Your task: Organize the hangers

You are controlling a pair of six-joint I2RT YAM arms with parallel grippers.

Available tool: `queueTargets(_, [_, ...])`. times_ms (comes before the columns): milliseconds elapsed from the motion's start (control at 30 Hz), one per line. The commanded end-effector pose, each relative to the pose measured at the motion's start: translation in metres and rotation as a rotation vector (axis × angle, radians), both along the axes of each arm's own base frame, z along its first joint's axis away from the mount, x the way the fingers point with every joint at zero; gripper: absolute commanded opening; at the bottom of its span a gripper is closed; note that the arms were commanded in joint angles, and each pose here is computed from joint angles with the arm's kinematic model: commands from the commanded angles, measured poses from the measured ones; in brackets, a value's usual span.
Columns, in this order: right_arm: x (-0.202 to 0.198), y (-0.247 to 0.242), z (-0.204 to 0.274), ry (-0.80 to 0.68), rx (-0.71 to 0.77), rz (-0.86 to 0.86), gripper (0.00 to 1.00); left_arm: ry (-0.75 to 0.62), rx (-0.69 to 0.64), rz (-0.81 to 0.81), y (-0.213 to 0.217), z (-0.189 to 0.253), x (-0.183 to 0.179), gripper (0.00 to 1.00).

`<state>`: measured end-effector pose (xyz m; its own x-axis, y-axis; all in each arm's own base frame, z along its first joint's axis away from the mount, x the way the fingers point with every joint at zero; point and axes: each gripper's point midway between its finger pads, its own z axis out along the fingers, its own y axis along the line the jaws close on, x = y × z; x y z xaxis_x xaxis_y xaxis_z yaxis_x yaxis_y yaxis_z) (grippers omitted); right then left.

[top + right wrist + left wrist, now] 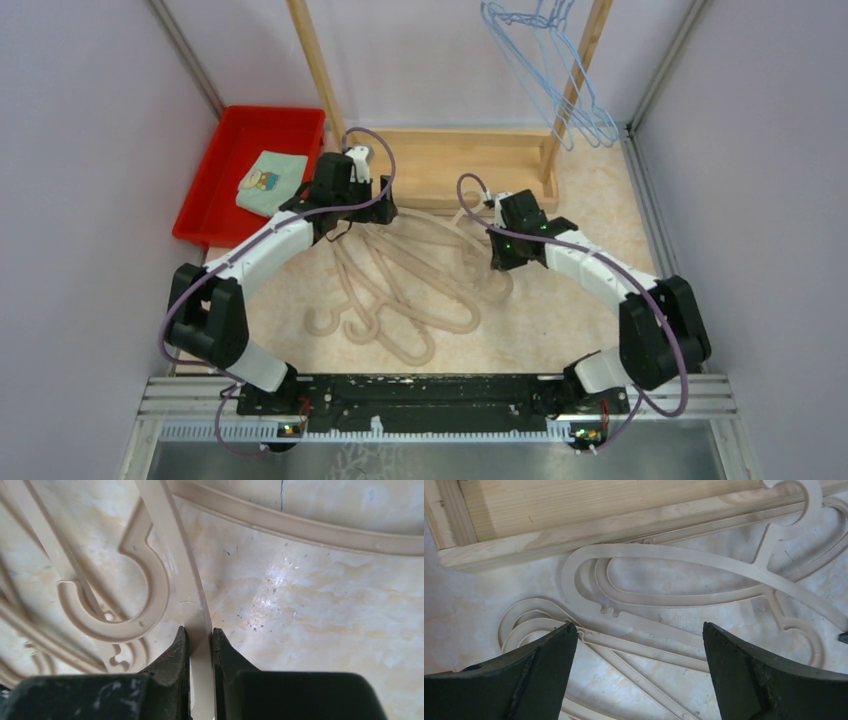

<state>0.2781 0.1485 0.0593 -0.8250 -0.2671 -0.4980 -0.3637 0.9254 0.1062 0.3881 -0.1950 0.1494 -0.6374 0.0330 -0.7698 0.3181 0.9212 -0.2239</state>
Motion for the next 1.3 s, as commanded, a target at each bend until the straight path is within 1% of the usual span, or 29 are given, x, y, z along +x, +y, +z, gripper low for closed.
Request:
queueTargets(0, [0.028,0.007,0.098,-0.217,0.110,-0.033,0.00,-0.031,-0.046,-0.006,-0.007,0.012,0.010,1.00])
queueTargets(100, [0.020,0.012,0.128,-0.243,0.151,0.007,0.00,-0.032,-0.051,-0.011,-0.009,0.014,0.010,1.00])
queueTargets(400, [-0.007,0.032,0.185,-0.281,0.287,0.168,0.00,-0.038,-0.068,-0.025,-0.012,0.021,0.009,1.00])
queueTargets(567, [0.016,0.011,0.224,-0.425,0.225,0.037,0.00,-0.050,-0.074,-0.005,-0.009,0.027,0.007,1.00])
queueTargets(700, [0.033,-0.001,0.227,-0.464,0.147,-0.019,0.00,-0.092,-0.104,-0.005,-0.009,0.048,0.006,1.00])
queueTargets(800, [0.044,-0.005,0.236,-0.508,0.119,-0.049,0.00,-0.157,-0.156,-0.014,-0.012,0.084,0.003,1.00])
queueTargets(900, [0.056,-0.005,0.250,-0.563,0.090,-0.071,0.00,-0.268,-0.220,-0.023,-0.013,0.131,0.000,1.00])
queueTargets(967, [0.061,0.002,0.250,-0.561,0.089,-0.058,0.00,-0.339,-0.248,-0.029,-0.012,0.161,-0.002,1.00])
queueTargets(1033, [0.061,0.013,0.245,-0.547,0.102,-0.032,0.00,-0.376,-0.259,-0.037,-0.012,0.178,-0.004,1.00])
queueTargets(1100, [0.059,0.024,0.241,-0.535,0.111,-0.007,0.00,-0.386,-0.259,-0.038,-0.011,0.182,-0.005,1.00])
queueTargets(1267, [0.055,0.041,0.245,-0.546,0.134,0.018,0.00,-0.327,-0.245,-0.025,-0.009,0.149,-0.009,1.00])
